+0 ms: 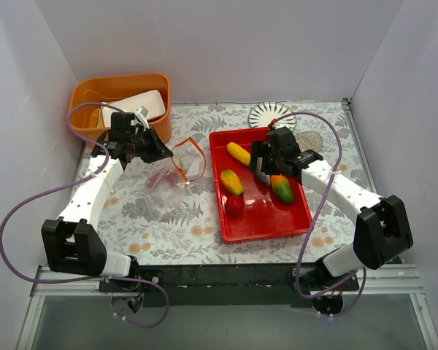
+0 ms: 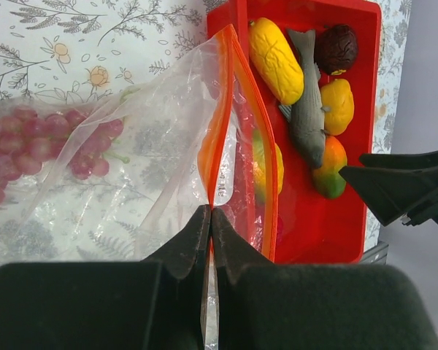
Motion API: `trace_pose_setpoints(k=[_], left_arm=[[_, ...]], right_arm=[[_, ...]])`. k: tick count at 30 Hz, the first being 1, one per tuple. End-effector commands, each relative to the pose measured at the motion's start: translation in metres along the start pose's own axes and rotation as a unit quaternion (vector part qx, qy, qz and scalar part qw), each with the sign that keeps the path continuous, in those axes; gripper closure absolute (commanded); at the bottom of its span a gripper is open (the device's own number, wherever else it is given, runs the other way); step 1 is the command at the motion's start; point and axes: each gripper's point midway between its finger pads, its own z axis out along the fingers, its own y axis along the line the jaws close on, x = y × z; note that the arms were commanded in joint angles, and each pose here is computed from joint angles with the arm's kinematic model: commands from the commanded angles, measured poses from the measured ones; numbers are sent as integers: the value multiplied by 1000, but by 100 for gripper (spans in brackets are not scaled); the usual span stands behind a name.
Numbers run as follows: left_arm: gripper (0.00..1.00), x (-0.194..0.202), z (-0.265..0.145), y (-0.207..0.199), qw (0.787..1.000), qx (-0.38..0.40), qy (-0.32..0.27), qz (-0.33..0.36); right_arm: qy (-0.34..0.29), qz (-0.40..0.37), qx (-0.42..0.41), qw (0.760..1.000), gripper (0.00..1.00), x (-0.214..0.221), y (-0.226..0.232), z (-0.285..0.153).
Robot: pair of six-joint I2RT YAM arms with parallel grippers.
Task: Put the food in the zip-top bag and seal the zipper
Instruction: Pick up the fake fish from the bin.
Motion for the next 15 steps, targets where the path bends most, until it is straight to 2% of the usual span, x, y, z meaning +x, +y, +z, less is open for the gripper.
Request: trace_pose_setpoints(k=[1,3,7,10,15], left_arm=[[100,1,-11,-10,1000,20,-18,6],[100,4,-12,-10,1000,21,-17,4],[100,9,-14,-9,1000,19,-16,1],[100,10,-17,-8,1000,16,-19,0],[100,12,-20,-6,1000,9,-19,1]], right_arm=[[-12,-29,-21,999,3,-15,3,-2],[12,-26,-4,1000,6,-11,-9,11],[56,9,-14,998,26,0,-24,32],[60,46,-48,996,31,2,-25,45],[66,63,-40,995,31,4,-31,60]])
